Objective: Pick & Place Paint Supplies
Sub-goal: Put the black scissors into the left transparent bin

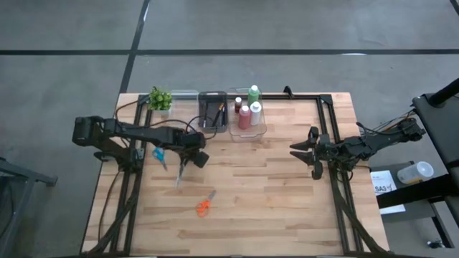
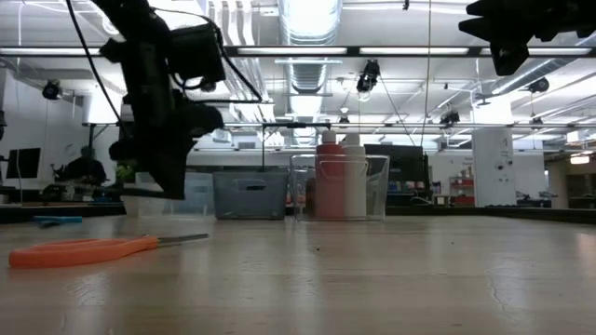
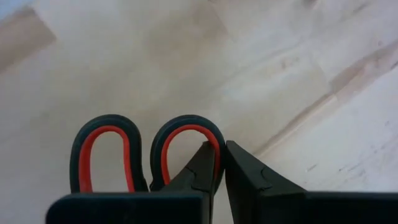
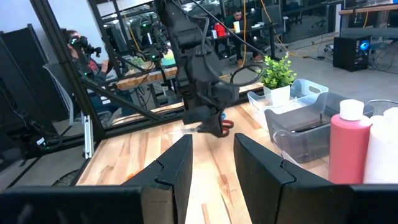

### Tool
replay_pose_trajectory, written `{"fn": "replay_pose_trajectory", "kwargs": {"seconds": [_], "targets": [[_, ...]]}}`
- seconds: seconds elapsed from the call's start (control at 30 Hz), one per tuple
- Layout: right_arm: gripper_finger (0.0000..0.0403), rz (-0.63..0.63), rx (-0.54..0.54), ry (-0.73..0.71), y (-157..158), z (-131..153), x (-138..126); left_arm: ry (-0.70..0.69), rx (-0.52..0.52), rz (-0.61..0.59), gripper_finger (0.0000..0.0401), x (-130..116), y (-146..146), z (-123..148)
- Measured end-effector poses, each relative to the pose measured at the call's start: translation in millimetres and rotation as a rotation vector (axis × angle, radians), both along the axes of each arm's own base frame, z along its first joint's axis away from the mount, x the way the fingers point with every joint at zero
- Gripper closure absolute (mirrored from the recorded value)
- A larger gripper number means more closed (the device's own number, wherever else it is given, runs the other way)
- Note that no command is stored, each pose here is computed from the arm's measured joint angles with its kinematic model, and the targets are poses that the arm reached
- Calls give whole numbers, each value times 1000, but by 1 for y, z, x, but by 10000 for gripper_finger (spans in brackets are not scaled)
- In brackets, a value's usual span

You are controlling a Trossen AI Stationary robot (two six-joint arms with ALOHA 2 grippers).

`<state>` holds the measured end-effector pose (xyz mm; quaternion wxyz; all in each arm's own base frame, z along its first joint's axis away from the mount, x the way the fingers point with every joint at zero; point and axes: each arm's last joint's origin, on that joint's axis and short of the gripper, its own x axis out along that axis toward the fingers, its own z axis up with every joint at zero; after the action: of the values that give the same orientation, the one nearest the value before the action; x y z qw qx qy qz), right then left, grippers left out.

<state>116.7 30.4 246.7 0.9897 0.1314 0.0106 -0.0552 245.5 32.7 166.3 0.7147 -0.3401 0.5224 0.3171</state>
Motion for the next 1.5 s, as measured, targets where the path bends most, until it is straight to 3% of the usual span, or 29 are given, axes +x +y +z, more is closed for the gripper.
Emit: {"fn": "replay_pose_trajectory", "kwargs": {"seconds": [0.2,0.53,0.73,1.03,1.2,1.37,1.5], "targets": [[287,0,0,0,0,0,0,47,16,59,376,6,17,32],[287,0,0,0,0,0,0,38,193,114,376,13,52,92],[287,0,0,0,0,0,0,45,256,192,376,3,86,115],[287,0,0,0,0,0,0,-49,351,300,376,-13,142,125],[287,0,0,0,0,0,0,-75,409,288,376,-28,173,127],[287,0,0,0,0,0,0,-72,361,293,376,-43,201,116],[287,0,0,0,0,0,0,-83,333,279,376,-41,221,98]]}}
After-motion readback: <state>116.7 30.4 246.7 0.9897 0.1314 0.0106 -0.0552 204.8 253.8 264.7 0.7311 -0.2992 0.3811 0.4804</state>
